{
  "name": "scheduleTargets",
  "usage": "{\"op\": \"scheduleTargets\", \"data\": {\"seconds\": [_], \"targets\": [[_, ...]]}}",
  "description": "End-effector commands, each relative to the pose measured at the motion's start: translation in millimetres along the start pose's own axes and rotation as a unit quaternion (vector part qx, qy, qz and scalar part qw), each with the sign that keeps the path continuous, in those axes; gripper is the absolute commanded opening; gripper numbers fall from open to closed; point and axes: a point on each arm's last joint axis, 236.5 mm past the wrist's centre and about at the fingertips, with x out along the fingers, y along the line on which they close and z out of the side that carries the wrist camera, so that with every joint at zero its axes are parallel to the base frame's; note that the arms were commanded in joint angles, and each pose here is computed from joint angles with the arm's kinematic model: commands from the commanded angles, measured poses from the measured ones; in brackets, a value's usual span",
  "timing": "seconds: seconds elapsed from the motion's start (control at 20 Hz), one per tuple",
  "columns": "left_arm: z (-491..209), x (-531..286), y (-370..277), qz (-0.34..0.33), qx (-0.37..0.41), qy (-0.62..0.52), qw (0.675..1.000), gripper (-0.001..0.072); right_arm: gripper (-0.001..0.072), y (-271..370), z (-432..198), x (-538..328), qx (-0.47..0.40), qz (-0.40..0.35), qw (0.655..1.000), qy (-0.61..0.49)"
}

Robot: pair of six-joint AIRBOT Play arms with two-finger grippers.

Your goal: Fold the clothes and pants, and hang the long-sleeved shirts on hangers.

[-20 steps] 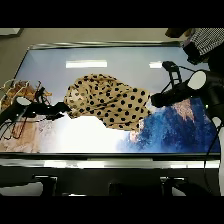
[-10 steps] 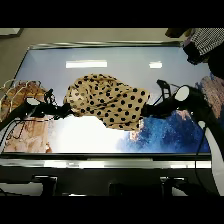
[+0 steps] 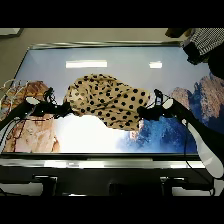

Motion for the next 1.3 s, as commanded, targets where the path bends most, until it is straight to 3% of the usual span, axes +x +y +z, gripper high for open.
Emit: {"op": "scheduleTargets", "data": {"seconds": [0.0, 0.15, 0.35, 0.6, 0.8, 0.9, 1.0, 1.25], "targets": [[22, -23, -18, 0.004, 0.048, -0.036, 0.998, 0.0022, 0.0028, 30, 29, -26, -0.031, 0.030, 0.998, -0.047], [80, -103, -71, 0.024, 0.144, -0.143, 0.979, 0.0021, 0.0028, 81, 76, -121, -0.088, 0.038, 0.985, -0.144], [119, -282, -192, 0.009, 0.260, -0.344, 0.902, 0.0022, 0.0028, 159, 95, -304, -0.187, 0.044, 0.932, -0.306], [36, -479, -301, -0.038, 0.347, -0.529, 0.774, 0.0024, 0.0029, 214, 5, -498, -0.263, 0.078, 0.841, -0.465], [-43, -553, -321, -0.043, 0.375, -0.597, 0.708, 0.0025, 0.0029, 212, -85, -563, -0.239, 0.125, 0.819, -0.507], [-63, -568, -323, -0.044, 0.380, -0.612, 0.692, 0.0025, 0.0029, 210, -107, -575, -0.213, 0.149, 0.819, -0.512], [-63, -568, -323, -0.053, 0.369, -0.611, 0.698, 0.0025, 0.0029, 210, -108, -576, -0.197, 0.160, 0.821, -0.511], [24, -499, -299, -0.043, 0.326, -0.559, 0.761, 0.0025, 0.0029, 209, -46, -520, -0.160, 0.141, 0.869, -0.447]]}}
